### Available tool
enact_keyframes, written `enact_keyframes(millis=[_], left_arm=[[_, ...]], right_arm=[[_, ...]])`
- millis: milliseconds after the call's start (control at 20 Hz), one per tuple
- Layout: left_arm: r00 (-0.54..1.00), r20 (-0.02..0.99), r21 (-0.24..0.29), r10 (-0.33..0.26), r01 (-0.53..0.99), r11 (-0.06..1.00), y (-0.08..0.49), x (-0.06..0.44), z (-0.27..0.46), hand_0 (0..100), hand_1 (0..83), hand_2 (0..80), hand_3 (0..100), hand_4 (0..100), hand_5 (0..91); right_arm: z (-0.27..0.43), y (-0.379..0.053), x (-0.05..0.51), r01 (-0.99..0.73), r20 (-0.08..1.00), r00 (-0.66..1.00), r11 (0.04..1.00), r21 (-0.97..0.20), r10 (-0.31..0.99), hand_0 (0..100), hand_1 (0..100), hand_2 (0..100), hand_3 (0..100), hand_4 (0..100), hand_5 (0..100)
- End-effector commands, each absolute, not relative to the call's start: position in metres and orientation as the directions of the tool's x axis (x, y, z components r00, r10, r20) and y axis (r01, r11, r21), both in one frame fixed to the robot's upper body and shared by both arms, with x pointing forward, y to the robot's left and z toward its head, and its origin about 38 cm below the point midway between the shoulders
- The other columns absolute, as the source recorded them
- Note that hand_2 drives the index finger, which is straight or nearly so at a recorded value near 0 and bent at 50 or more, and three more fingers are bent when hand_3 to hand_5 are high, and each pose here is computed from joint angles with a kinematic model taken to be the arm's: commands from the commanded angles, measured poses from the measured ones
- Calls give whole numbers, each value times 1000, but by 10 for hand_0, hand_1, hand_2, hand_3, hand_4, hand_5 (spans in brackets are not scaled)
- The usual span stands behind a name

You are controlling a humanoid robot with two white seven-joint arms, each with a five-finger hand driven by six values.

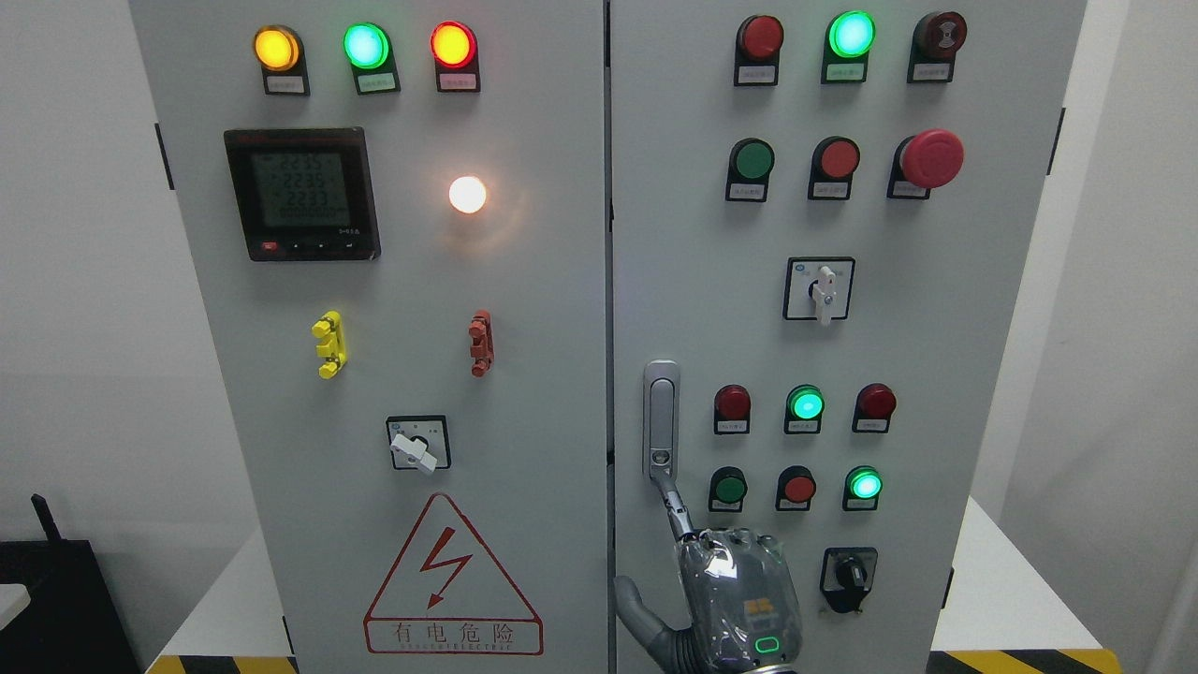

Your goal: Release door handle

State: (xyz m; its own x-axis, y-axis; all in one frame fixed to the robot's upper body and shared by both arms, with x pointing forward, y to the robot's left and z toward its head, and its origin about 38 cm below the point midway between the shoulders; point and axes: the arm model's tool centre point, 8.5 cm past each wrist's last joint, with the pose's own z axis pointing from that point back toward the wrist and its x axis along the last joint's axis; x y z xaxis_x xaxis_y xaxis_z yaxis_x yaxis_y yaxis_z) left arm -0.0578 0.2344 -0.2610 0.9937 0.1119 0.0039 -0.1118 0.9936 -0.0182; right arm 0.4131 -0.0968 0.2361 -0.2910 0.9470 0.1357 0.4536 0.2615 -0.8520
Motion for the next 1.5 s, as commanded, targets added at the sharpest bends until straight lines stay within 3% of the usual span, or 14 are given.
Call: enact_keyframes(millis=[0,1450], left_arm=[[995,-17,-19,99,-99,995,234,-65,-260,120,389,0,0,0,0],[995,-17,-19,99,-99,995,234,-65,-260,120,389,0,0,0,0]], right_arm=[[232,-101,417,441,140,-274,254,-861,952,301,348,0,1000,1000,1000],[229,-98,416,425,144,-280,257,-868,949,303,347,0,1000,1000,1000]])
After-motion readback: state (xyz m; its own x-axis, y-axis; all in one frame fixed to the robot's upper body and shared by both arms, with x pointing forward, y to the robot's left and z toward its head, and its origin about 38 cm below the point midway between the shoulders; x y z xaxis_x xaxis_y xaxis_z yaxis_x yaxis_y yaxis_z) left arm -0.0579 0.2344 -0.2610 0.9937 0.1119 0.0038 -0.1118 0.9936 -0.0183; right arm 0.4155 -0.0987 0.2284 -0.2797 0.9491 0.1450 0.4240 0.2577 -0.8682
